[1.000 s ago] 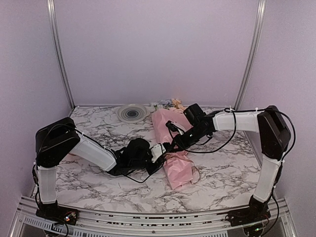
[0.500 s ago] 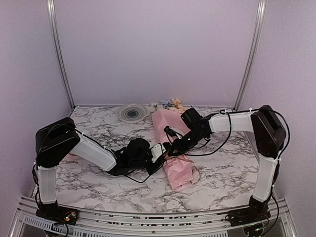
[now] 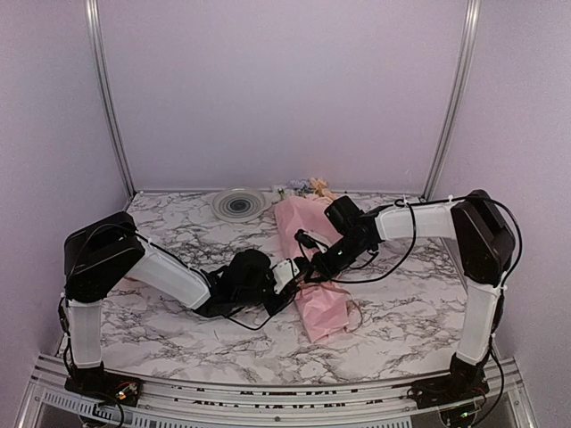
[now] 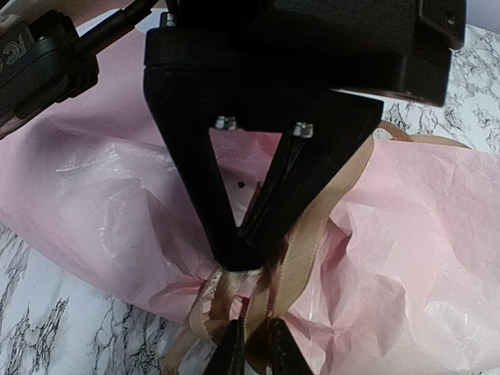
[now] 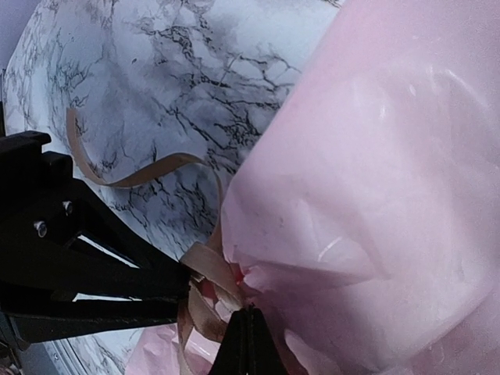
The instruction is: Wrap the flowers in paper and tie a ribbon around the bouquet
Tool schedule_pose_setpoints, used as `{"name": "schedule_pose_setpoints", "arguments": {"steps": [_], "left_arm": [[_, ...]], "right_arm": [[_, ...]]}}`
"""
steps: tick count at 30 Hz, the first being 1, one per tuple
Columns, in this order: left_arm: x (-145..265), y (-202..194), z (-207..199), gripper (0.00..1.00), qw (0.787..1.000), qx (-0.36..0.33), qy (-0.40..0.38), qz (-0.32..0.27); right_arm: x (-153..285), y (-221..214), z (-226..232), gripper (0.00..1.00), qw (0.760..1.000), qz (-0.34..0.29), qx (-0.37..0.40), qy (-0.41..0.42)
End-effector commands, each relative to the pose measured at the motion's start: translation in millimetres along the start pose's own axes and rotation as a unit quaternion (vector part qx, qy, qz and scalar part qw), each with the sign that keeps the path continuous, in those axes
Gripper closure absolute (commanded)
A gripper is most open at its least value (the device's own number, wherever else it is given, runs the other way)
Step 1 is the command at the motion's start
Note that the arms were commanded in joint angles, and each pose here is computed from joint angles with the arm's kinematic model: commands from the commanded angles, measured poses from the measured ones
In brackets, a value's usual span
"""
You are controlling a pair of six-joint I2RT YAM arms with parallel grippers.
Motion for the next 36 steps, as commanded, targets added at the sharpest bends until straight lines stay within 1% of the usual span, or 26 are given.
{"name": "schedule_pose_setpoints", "arguments": {"steps": [1,6,9,18,23,25,28,30,32,36], "left_arm": [[6,13,9,0.88,1.000,0.005,0.013,-0.021],[5,12,9,0.88,1.000,0.007,0.015,-0.018],[6,11,12,0.87,1.000,0.009,0.023,-0.016],[12,27,13,0.78,0.999,0.012,0.013,-0.037],[19,25,13,0.75,0.999,0.016,0.006,-0.039],[26,22,12,0.72,0.999,0.023,-0.015,-0.045],[39,23,7,0.65,0.995,0.032,-0.067,-0.066],[45,22,3,0.60,0.993,0.025,-0.089,-0.074],[45,18,2,0.60,0.994,0.015,-0.088,-0.070],[32,16,14,0.60,0.998,0.006,-0.044,-0.054]], "right_arm": [[5,10,4,1.00,1.000,-0.010,0.011,-0.010],[19,23,13,1.00,0.999,-0.040,0.012,-0.012],[26,24,16,1.00,0.999,-0.052,0.010,-0.014],[31,21,19,1.00,0.998,-0.058,0.003,-0.010],[33,20,19,1.00,0.998,-0.059,0.000,-0.014],[35,19,18,1.00,0.998,-0.062,-0.002,-0.018],[36,19,18,1.00,0.998,-0.065,-0.002,-0.016],[36,18,19,1.00,0.998,-0.065,-0.002,-0.012],[34,17,19,1.00,0.998,-0.065,-0.003,-0.012],[33,17,18,1.00,0.998,-0.065,-0.006,-0.011]]}}
Point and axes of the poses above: each gripper's point midway between its finger pads, its own x axis back along the fingers, its own z axis along the line the jaws close on, y = z × x, the point moved 2 cm from there along x, back along the fingers, and after that the axes turned 10 degrees about -x, right-handed, at the moved point
